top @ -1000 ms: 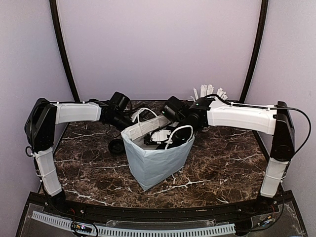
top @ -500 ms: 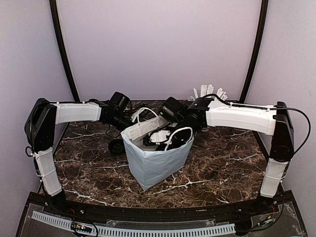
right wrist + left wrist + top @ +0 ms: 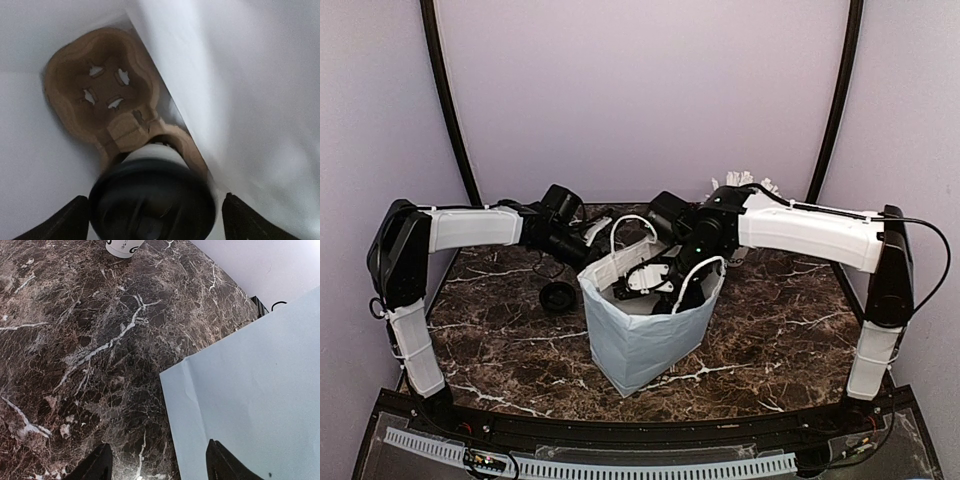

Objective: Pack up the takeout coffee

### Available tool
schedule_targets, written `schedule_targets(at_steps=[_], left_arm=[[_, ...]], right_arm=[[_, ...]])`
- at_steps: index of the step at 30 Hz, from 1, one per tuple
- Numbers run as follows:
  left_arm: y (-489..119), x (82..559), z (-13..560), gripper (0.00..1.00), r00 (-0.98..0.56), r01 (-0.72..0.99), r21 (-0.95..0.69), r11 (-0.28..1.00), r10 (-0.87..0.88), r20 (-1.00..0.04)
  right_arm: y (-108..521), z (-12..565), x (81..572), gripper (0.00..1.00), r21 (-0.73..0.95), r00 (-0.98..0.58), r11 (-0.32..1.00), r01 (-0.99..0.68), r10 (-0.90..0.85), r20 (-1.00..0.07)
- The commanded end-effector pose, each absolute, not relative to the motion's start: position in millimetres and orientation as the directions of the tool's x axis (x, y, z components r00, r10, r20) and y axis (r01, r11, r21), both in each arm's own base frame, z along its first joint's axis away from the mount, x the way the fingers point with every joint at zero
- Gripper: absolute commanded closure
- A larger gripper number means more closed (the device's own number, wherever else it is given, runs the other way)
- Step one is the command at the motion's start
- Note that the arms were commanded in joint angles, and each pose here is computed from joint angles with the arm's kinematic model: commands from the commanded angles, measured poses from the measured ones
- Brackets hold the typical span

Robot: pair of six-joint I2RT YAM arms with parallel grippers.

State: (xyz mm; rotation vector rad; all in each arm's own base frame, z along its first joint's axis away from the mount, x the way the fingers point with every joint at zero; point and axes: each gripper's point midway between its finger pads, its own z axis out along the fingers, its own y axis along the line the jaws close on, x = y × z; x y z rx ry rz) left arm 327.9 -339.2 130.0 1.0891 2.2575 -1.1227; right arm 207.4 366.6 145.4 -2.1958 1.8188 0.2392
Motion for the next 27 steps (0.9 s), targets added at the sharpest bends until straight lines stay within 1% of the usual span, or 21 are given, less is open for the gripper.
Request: schedule_targets(at_steps=[1,8,11,16,22,27], left_arm=[[-337.4,322.3,152.2,0.34,-0.596,0.803,-0.483,0.35,0.452,-0.664],[-336.7,321.2,154.8,0.34,-0.585,0.811,-0.474,0.344,0.459,-0.668],[-335.9,321.1,166.8,0.34,-0.574,0.818,-0.461,0.343,0.453,-0.682],[-327.7,317.7,220.0,0.34,-0.53,0.842,-0.4,0.362,0.418,-0.738],[-302.6,301.5,285.8,0.34,-0.489,0.84,-0.319,0.439,0.36,-0.794],[-292.6,266.1,323.8,0.34,-0.474,0.84,-0.304,0.45,0.332,-0.816]], right_arm=[[369.1,161.3,195.1,0.01,-0.079,0.205,-0.19,-0.979,-0.927,-0.315],[368.3,188.1,187.8,0.01,-0.119,0.238,-0.209,-0.971,-0.911,-0.336],[369.7,205.9,185.0,0.01,-0.142,0.247,-0.208,-0.968,-0.901,-0.358],[371.4,232.9,185.6,0.01,-0.186,0.258,-0.198,-0.962,-0.882,-0.394],[366.4,256.1,184.5,0.01,-0.23,0.28,-0.197,-0.953,-0.864,-0.419],[362.4,281.2,187.0,0.01,-0.295,0.302,-0.181,-0.938,-0.843,-0.445]])
